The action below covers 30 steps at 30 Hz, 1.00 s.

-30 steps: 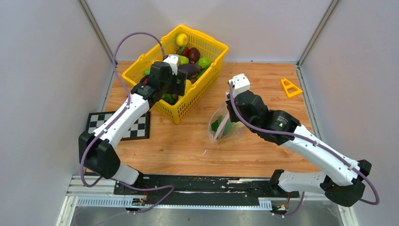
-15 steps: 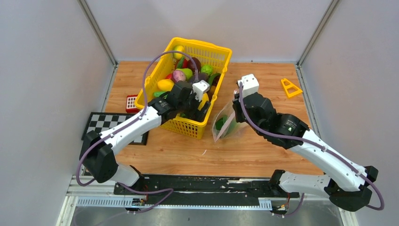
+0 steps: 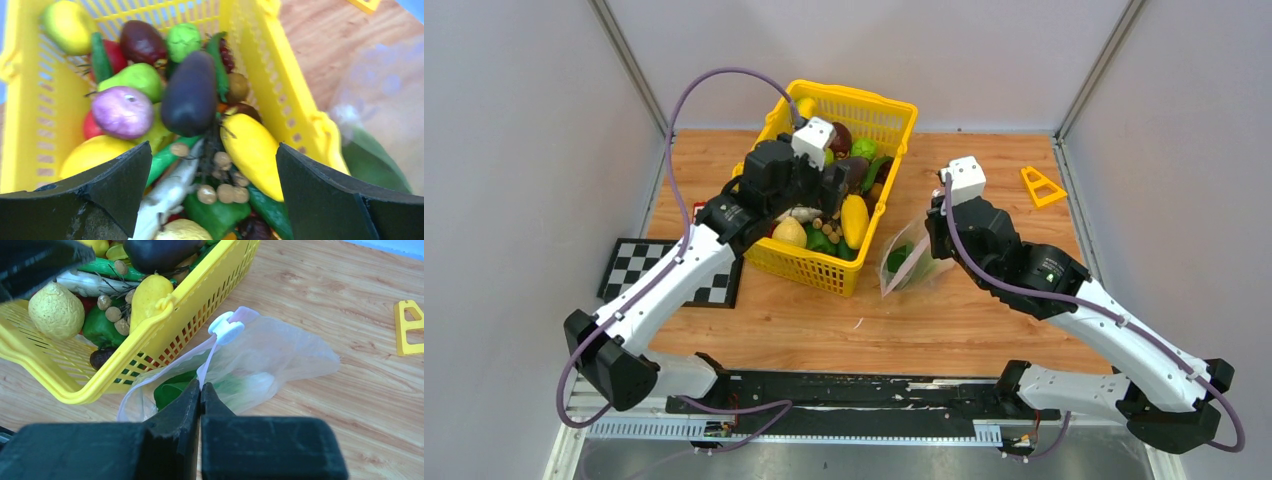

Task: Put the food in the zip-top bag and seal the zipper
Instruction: Adjust the bin at the center of the board, then pick up the fake vegetable from the bin.

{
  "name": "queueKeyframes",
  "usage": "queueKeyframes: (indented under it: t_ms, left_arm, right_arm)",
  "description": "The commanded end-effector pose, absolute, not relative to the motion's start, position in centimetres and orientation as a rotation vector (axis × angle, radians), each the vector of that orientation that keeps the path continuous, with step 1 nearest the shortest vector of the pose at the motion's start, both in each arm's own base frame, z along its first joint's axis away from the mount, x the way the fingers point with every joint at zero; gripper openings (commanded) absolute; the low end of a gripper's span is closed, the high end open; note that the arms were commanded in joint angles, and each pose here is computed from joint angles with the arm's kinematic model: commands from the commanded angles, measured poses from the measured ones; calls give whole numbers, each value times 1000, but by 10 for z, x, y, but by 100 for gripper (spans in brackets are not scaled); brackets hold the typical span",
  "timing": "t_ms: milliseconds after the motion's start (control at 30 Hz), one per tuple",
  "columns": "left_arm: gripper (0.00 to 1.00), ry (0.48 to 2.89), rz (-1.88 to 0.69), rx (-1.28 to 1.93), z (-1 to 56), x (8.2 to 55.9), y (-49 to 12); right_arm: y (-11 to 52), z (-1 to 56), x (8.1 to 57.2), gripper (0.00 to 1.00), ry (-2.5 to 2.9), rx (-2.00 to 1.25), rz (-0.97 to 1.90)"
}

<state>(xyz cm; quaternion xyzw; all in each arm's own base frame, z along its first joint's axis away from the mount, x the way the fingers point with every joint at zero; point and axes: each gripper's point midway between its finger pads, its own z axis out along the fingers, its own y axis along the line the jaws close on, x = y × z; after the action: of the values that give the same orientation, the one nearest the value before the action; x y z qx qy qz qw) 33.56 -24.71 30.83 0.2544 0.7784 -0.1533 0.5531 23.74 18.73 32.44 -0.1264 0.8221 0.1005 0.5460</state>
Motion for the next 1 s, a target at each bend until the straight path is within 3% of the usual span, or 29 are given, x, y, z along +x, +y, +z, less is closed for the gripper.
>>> queueKeyframes:
  t_ms: [0,300,500,967]
  left_arm:
    - [100,1861,-335,443,315,369,-222]
    - [100,1854,-375,600,308,418,-259]
    - [100,1951,-308,671,268,446,-264]
    - [92,2082,-273,711,214,432,-251]
  right_arm:
    - [187,332,238,0,1929,-261,274]
    - [203,325,238,0,1954,-308,314]
    - [208,323,237,0,1960,-316,342]
    - [212,324,238,0,1956,-323,354]
